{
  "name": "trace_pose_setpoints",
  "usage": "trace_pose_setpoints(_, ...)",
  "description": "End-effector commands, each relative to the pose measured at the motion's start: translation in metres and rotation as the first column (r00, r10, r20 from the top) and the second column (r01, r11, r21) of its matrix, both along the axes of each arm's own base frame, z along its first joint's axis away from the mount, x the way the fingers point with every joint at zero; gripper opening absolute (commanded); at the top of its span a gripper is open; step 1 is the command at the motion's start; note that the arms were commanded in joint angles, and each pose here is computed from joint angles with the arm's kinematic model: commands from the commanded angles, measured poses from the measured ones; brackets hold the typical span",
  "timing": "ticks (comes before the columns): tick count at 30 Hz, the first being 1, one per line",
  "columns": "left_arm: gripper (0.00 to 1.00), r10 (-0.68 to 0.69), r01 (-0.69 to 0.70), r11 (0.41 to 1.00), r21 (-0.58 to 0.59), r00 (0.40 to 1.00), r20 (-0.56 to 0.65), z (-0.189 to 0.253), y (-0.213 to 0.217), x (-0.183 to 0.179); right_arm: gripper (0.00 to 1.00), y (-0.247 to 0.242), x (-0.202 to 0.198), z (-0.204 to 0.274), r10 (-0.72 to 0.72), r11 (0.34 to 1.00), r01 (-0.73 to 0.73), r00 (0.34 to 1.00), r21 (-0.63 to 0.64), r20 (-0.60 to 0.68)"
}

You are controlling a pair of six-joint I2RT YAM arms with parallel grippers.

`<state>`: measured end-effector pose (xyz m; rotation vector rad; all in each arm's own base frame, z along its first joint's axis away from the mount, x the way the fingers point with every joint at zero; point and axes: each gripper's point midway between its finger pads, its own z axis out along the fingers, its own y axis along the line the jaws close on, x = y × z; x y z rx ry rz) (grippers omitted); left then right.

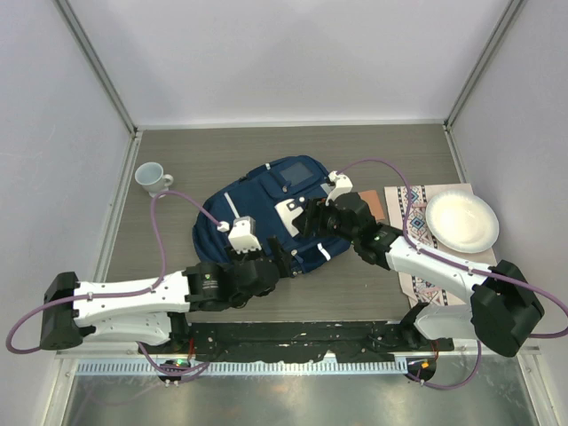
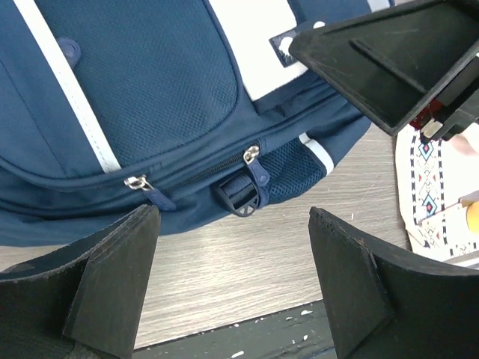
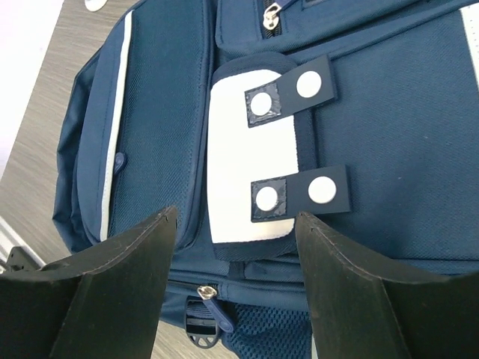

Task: Pack the student bag
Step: Unzip the student bag at the center of the board.

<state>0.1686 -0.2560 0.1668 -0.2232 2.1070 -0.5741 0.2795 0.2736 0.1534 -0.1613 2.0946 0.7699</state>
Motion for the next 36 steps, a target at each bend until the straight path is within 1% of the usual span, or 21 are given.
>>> trace_pose_setpoints(1, 0.85, 0.081, -0.080, 0.997, 0.019, 0.997, -0.004, -0.009, 0.002, 0.000, 0.70, 0.010, -0.004, 0.024, 0.038, 0.994, -0.041, 0.999, 0.097, 0.035)
trace_pose_setpoints(6, 0.83, 0.123, -0.123, 0.992, -0.008, 0.992, -0.011, -0.018, 0.007, 0.001, 0.70, 0.008, -0.008, 0.027, 0.034, 0.993, -0.038, 0.999, 0.116, 0.037)
trace_pose_setpoints(11, 0.82, 0.180, -0.180, 0.983, 0.021, 0.984, -0.012, -0.027, 0.019, 0.003, 0.69, 0.008, -0.010, 0.026, 0.042, 0.991, -0.045, 0.999, 0.123, 0.028)
trace_pose_setpoints(12, 0.82, 0.204, -0.204, 0.979, 0.013, 0.979, -0.014, -0.028, 0.022, 0.004, 0.70, 0.008, -0.012, 0.027, 0.042, 0.991, -0.045, 0.999, 0.129, 0.025)
trace_pose_setpoints(16, 0.79, 0.226, -0.226, 0.974, 0.006, 0.974, -0.004, -0.029, 0.026, 0.006, 0.70, 0.007, -0.014, 0.027, 0.043, 0.989, -0.045, 0.999, 0.144, 0.018)
trace_pose_setpoints(20, 0.74, 0.233, -0.233, 0.972, -0.007, 0.972, 0.007, -0.029, 0.024, 0.009, 0.70, 0.007, -0.016, 0.027, 0.044, 0.988, -0.046, 0.999, 0.149, 0.015)
trace_pose_setpoints(24, 0.73, 0.211, -0.211, 0.977, 0.000, 0.977, 0.007, -0.030, 0.012, 0.009, 0.70, 0.007, -0.017, 0.027, 0.045, 0.987, -0.046, 0.999, 0.153, 0.010)
trace_pose_setpoints(30, 0.71, 0.208, -0.207, 0.977, 0.055, 0.978, -0.020, -0.041, 0.006, 0.016, 0.69, 0.008, -0.019, 0.026, 0.049, 0.986, -0.048, 0.999, 0.161, 0.000)
trace_pose_setpoints(32, 0.70, 0.217, -0.215, 0.975, 0.054, 0.975, -0.040, -0.046, 0.007, 0.020, 0.70, 0.007, -0.019, 0.026, 0.046, 0.986, -0.045, 0.999, 0.163, -0.002)
trace_pose_setpoints(36, 0.69, 0.222, -0.221, 0.975, 0.040, 0.974, -0.042, -0.047, 0.010, 0.027, 0.69, 0.006, -0.019, 0.025, 0.040, 0.985, -0.039, 0.999, 0.165, -0.004)
